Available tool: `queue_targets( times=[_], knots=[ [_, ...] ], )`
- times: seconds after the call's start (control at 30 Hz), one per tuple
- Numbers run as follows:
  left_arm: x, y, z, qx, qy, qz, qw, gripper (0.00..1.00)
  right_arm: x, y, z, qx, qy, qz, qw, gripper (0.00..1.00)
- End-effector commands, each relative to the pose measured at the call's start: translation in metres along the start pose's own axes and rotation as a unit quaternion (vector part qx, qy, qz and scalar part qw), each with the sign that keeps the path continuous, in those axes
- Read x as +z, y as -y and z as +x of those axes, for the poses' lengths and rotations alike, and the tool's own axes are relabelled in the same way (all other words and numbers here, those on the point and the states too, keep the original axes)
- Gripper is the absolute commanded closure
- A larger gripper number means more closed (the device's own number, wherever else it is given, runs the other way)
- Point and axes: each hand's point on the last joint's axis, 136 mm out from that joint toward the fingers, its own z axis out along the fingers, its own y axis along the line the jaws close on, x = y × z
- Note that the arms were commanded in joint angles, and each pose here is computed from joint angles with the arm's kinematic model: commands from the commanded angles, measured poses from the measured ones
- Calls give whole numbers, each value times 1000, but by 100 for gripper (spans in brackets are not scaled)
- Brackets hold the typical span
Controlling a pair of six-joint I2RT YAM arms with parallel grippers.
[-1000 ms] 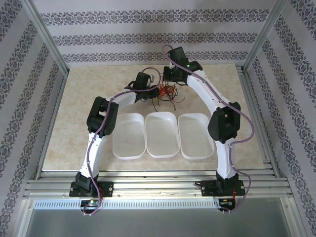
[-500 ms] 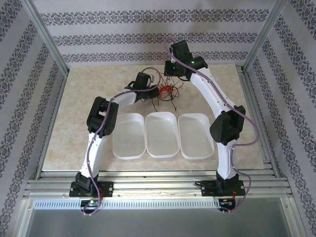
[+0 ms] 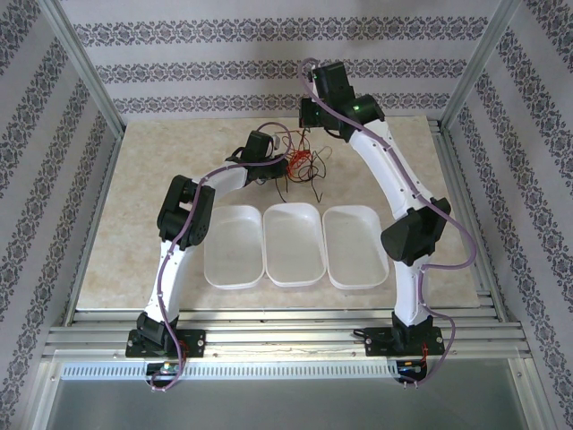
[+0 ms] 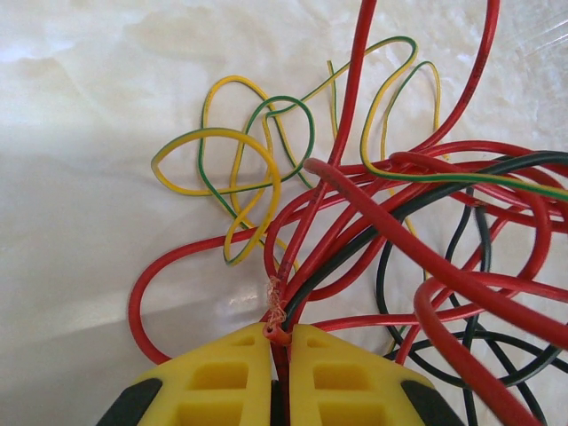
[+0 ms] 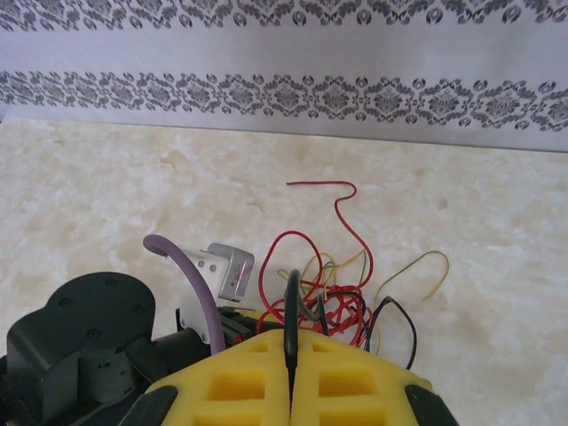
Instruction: Untangle the cables
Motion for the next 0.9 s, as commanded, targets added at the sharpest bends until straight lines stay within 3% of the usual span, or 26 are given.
queue_targets(
  times=[0.0, 0.43, 0.87],
  knots=[
    [-11, 13, -8, 3, 14, 2, 1000, 100, -42, -8, -33, -13, 56, -4, 998, 100],
    [-9, 8, -6, 0, 11, -5, 1000, 100, -78, 8, -53, -34, 99, 45, 994, 100],
    [-10, 7, -6, -3, 10, -8, 1000, 100, -103, 3, -70, -28, 129, 25, 991, 100]
  ],
)
